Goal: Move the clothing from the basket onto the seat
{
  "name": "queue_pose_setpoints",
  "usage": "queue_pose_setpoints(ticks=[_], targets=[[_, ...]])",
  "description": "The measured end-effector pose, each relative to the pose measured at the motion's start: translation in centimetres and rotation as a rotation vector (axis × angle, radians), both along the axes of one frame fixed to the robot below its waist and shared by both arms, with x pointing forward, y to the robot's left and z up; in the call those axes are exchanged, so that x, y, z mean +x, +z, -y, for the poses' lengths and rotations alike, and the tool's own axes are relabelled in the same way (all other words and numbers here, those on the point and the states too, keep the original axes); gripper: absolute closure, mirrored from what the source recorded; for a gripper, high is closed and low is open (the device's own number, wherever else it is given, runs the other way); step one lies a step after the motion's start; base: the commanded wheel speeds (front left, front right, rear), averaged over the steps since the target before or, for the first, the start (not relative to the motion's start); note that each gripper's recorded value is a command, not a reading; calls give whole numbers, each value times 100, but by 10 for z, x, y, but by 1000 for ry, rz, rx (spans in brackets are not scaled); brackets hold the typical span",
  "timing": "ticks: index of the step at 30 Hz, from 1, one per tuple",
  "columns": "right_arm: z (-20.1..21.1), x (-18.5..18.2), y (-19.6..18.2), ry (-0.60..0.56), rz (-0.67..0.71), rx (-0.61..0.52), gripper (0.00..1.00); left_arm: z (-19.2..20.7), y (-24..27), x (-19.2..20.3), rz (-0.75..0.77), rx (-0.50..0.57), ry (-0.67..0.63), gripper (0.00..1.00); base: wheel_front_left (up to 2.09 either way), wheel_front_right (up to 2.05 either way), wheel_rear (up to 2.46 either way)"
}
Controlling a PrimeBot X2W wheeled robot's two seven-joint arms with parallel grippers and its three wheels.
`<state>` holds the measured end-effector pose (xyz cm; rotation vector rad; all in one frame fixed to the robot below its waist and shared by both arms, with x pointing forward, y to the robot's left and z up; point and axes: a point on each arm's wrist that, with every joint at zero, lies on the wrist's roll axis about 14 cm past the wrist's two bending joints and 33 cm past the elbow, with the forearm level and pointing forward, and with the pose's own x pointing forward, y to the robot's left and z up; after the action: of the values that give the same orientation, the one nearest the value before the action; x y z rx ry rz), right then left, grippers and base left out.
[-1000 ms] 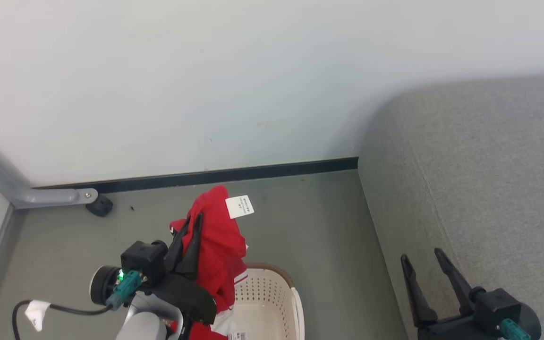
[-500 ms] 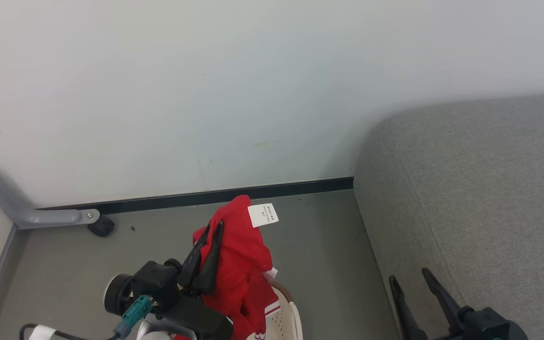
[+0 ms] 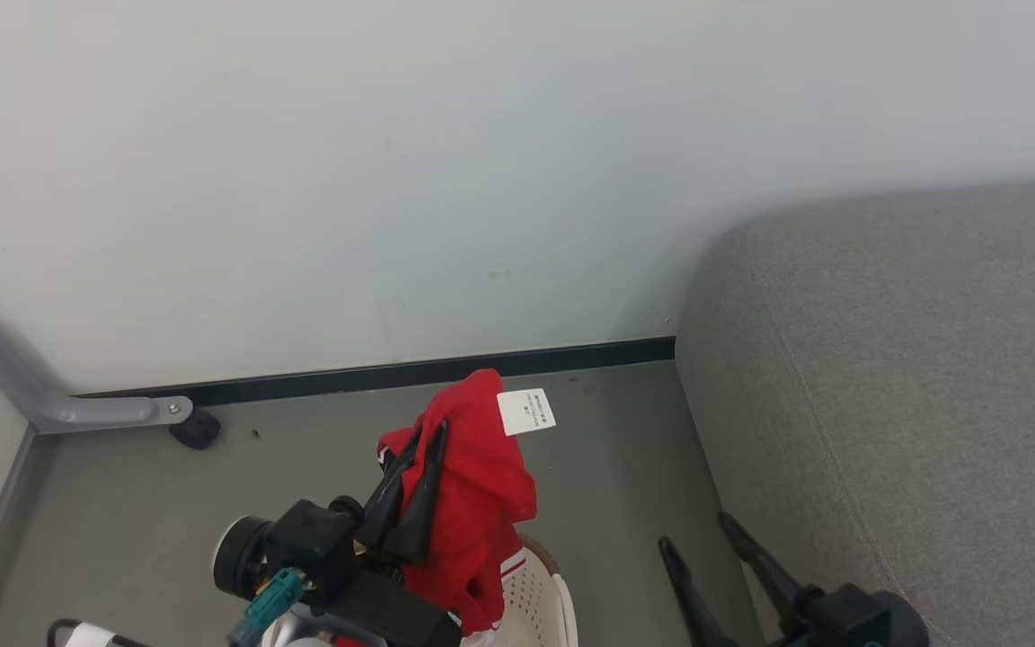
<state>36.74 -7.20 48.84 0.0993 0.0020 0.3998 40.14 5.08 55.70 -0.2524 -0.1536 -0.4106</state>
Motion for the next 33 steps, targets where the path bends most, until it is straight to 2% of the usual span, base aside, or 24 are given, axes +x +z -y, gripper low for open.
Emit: queue_pose_setpoints(ticks=[5,16,33], targets=[[-42,-5,8,137,21,-5,0,5,4,-3,5,4,-20,100,0,0,0],[-107,-15,17,368,44,-50,0,11,6,-8,-4,18,-43,100,0,0,0],[-139,6,26,490,51,-104,0,17,6,-15,-26,12,-68,100,0,0,0]])
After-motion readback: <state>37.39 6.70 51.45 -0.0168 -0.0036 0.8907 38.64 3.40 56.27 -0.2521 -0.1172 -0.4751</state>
